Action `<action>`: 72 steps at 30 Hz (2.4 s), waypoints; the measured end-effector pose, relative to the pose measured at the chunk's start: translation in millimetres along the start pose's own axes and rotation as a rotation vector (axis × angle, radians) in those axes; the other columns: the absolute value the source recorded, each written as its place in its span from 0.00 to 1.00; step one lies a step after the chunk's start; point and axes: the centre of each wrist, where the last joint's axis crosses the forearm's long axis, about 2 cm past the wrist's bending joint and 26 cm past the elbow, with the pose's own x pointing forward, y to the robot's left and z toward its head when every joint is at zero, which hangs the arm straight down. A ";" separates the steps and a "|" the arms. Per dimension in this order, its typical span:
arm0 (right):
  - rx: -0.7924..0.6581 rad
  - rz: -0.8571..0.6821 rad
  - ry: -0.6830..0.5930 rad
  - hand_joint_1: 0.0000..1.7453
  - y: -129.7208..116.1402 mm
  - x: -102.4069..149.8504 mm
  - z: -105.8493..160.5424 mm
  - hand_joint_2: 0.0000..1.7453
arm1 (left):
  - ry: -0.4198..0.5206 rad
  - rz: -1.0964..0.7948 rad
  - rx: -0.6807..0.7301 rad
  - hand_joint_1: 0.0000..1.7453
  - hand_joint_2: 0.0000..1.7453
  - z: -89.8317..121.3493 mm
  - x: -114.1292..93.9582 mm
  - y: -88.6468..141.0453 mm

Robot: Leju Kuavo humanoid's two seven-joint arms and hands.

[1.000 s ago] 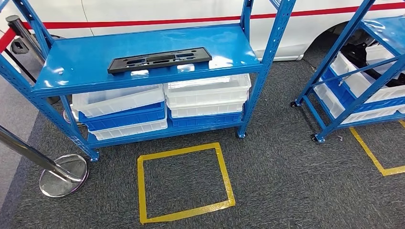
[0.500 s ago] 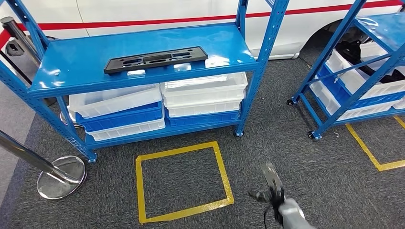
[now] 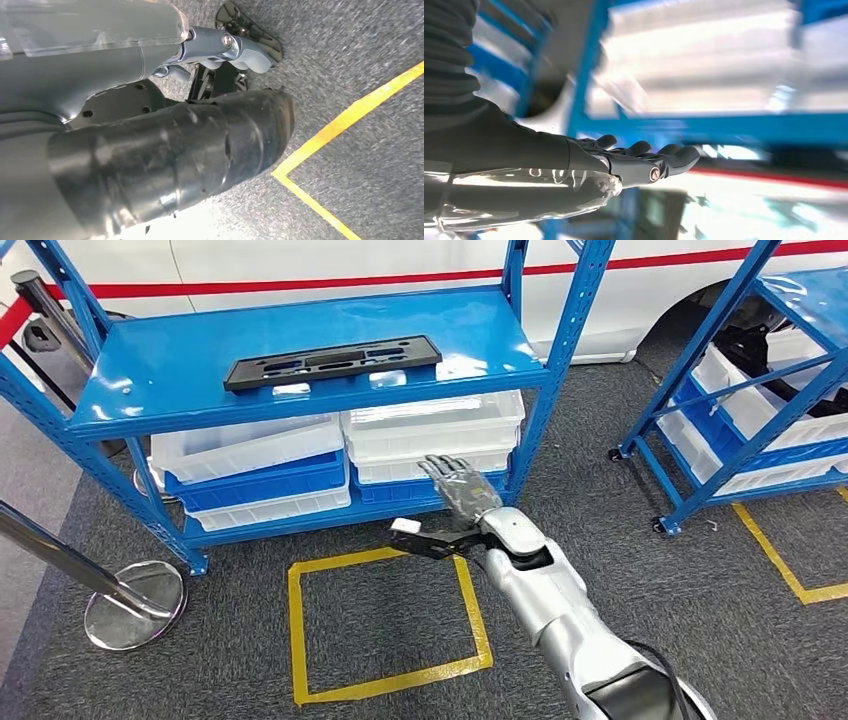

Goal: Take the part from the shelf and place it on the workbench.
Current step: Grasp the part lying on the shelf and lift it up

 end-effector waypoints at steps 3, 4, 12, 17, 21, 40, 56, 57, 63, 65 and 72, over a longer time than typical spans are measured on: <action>-0.028 0.069 -0.061 0.00 -6.6 16.4 -4.6 1.00 | 0.004 -0.001 0.003 0.00 0.00 0.3 -1.2 0.0; -0.037 0.097 -0.078 0.00 -8.5 20.6 -5.9 1.00 | 0.007 -0.003 0.008 0.00 0.00 0.4 -1.3 0.0; -0.164 0.434 -0.206 0.00 -32.1 64.8 -25.5 1.00 | 0.096 -0.079 0.118 0.00 0.00 1.0 -2.1 3.9; -0.198 0.583 -0.266 0.00 -34.5 92.5 -31.5 1.00 | 0.134 -0.127 0.158 0.00 0.00 1.4 -2.5 5.9; -0.171 0.620 -0.297 0.00 -33.6 99.9 -33.1 1.00 | 0.137 -0.139 0.158 0.00 0.00 1.6 -2.7 6.6; -0.137 0.644 -0.273 0.00 -31.4 98.5 -33.0 1.00 | 0.125 -0.152 0.201 0.00 0.00 2.2 -2.0 10.3; -0.089 0.657 -0.230 0.00 -28.3 96.0 -30.8 1.00 | 0.200 -0.241 0.309 0.00 0.00 1.4 1.8 8.8; -0.089 0.658 -0.228 0.00 -28.1 95.7 -30.8 1.00 | 0.201 -0.239 0.312 0.00 0.00 1.4 2.3 9.1; -0.085 0.661 -0.223 0.00 -27.6 94.2 -30.4 1.00 | 0.204 -0.236 0.316 0.00 0.00 1.5 2.4 9.9; -0.086 0.663 -0.216 0.00 -27.6 94.0 -30.5 1.00 | 0.200 -0.240 0.317 0.00 0.00 1.4 3.2 10.3; -0.113 0.680 -0.194 0.00 -35.9 87.5 -35.5 1.00 | 0.207 -0.271 0.337 0.00 0.00 1.0 5.5 10.8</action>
